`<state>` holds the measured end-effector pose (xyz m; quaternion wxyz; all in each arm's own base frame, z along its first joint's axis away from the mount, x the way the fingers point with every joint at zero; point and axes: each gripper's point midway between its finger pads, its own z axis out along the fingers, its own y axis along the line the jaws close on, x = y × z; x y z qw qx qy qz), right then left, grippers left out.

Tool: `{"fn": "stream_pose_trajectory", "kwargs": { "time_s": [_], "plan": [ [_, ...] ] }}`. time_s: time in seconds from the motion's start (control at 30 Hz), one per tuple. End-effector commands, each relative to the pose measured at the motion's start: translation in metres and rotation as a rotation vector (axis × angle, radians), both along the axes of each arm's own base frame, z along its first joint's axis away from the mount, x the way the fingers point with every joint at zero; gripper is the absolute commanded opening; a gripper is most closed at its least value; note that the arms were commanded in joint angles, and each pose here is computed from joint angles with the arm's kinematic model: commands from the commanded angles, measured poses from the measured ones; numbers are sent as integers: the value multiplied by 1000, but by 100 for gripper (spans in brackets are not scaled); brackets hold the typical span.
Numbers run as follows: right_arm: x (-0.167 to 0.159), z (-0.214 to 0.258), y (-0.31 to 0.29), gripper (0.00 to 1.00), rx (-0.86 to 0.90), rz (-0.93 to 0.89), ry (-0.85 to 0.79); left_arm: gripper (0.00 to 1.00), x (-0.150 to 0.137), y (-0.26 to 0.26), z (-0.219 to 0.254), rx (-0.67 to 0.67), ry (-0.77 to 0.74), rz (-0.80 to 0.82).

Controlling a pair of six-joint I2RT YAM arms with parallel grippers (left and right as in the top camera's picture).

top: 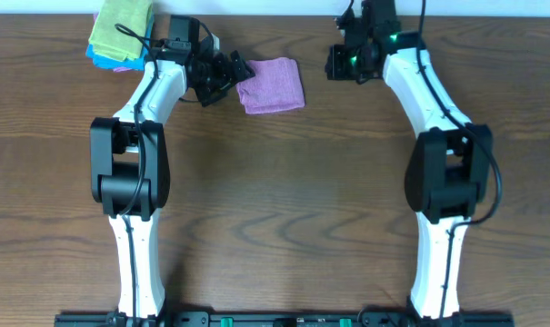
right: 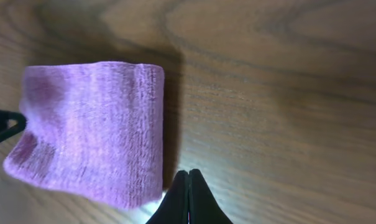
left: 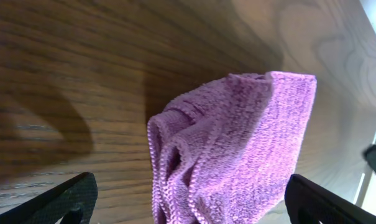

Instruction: Fold the cloth

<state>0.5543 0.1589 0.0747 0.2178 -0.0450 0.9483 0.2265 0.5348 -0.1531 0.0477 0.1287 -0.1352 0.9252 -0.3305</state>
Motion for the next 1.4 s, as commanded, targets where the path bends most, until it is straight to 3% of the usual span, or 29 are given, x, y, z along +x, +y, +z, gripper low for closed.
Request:
{"fn": "stream_pose_trajectory", "kwargs": {
  "time_s": [0.0, 0.5, 0.93, 1.03, 1.17, 1.2, 1.27, 1.37],
  "plan": [
    [-4, -16, 18, 1, 45, 1, 44, 98, -1, 1, -14, 15, 35, 21],
    [-7, -57, 40, 1, 60, -12, 104, 97, -18, -36, -39, -38, 120, -22],
    [-35, -84, 96, 1, 70, 71, 171, 96, -24, -62, -37, -50, 128, -42],
    [-36, -84, 99, 1, 69, 76, 166, 100, -26, -65, -37, -49, 130, -49],
    [-35, -85, 90, 1, 66, 60, 180, 71, -28, -62, -39, -44, 143, -47],
    [-34, -84, 85, 1, 64, 51, 187, 68, -28, -60, -39, -43, 146, -42],
    [-31, -83, 75, 1, 62, 33, 196, 71, -27, -54, -40, -42, 151, -32],
    [-24, -79, 52, 1, 45, -12, 208, 87, -24, -45, -40, -39, 144, -27]
  ]
}}
